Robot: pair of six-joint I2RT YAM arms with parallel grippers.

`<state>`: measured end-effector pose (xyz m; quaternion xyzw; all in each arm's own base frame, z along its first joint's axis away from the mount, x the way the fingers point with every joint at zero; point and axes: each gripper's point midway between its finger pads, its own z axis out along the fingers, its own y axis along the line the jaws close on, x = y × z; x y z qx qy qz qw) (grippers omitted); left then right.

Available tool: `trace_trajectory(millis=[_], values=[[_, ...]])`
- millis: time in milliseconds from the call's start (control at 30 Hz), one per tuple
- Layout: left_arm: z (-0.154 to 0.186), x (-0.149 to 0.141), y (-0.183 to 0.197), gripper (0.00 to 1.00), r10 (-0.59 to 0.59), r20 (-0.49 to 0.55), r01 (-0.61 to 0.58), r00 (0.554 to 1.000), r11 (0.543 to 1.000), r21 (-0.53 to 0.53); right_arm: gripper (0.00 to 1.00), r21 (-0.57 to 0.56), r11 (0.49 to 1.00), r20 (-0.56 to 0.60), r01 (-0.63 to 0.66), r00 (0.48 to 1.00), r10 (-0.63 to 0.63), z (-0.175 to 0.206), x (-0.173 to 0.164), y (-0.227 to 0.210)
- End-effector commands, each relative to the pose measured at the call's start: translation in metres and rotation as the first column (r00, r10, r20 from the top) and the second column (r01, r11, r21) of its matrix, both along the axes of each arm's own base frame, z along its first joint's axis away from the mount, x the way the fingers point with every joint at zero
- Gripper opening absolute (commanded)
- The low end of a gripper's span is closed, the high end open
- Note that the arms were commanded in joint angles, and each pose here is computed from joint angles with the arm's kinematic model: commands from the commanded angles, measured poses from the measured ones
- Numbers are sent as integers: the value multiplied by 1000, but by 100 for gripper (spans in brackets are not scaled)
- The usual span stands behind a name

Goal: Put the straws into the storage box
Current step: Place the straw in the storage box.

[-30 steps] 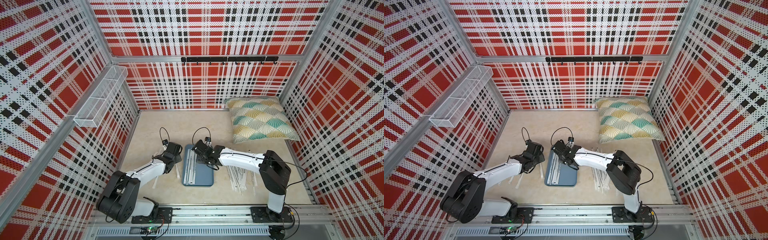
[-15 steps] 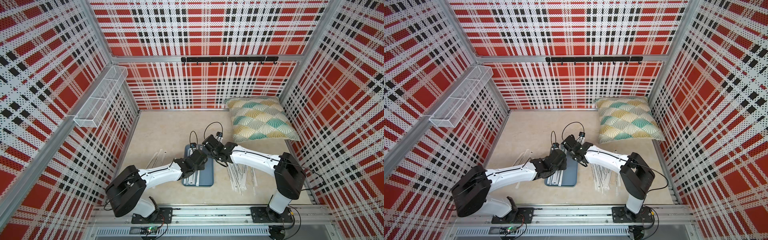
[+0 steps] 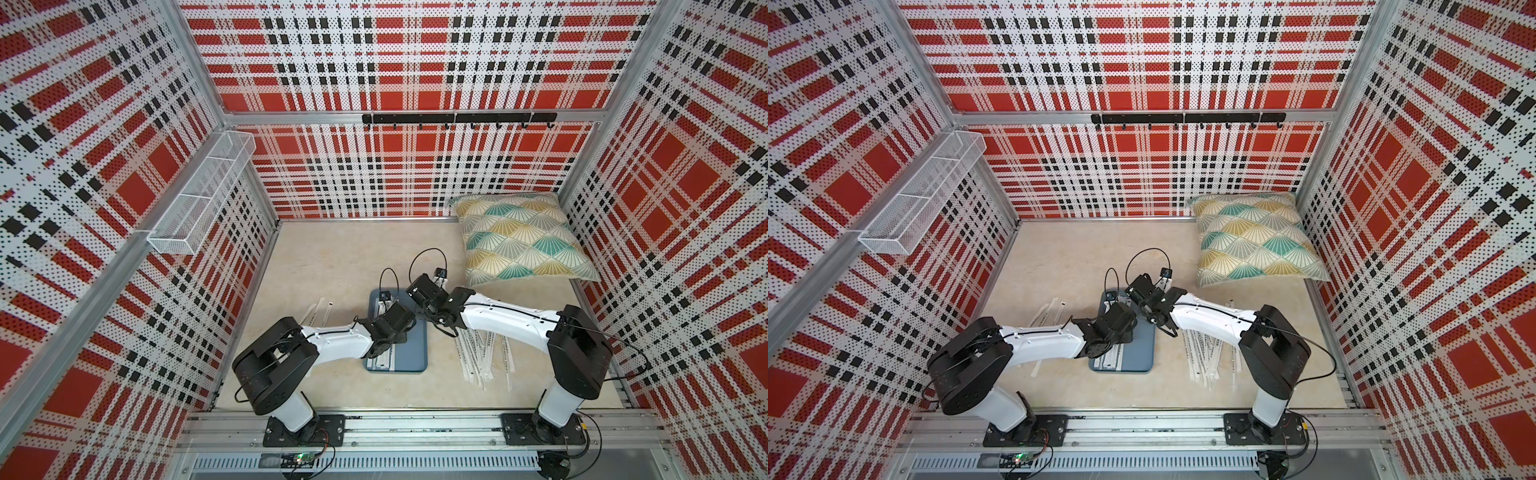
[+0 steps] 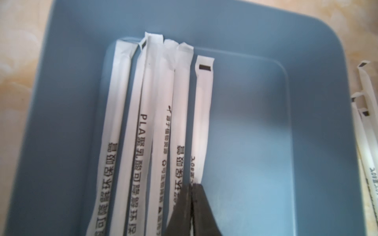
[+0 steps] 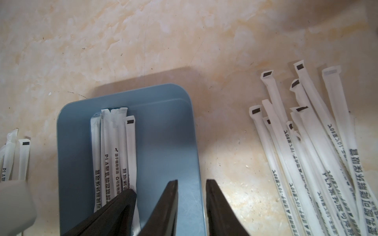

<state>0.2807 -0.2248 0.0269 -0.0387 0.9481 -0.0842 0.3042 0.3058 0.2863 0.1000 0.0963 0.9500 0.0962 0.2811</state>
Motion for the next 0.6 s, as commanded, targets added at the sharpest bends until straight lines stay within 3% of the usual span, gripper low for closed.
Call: trace_trajectory(millis=[0,167,333,433,567], values=[[14,9,-2,12,6,46,-6,999,1000,-12,31,10,1000,13,5,1000,-5,7,-1,-2],[23,13,-2,14,3,56,-3,998,1000,-2,29,3,1000,21,-1,1000,1,10,0,-2],[53,23,3,23,20,95,-18,995,1000,-24,28,-35,999,13,-9,1000,9,15,-6,-17],[83,28,15,34,47,140,-41,989,998,-46,28,-87,996,-13,-11,1000,10,13,-21,-43],[119,34,54,60,96,233,-85,968,995,-56,28,-170,981,-86,-89,993,75,0,-47,-72]])
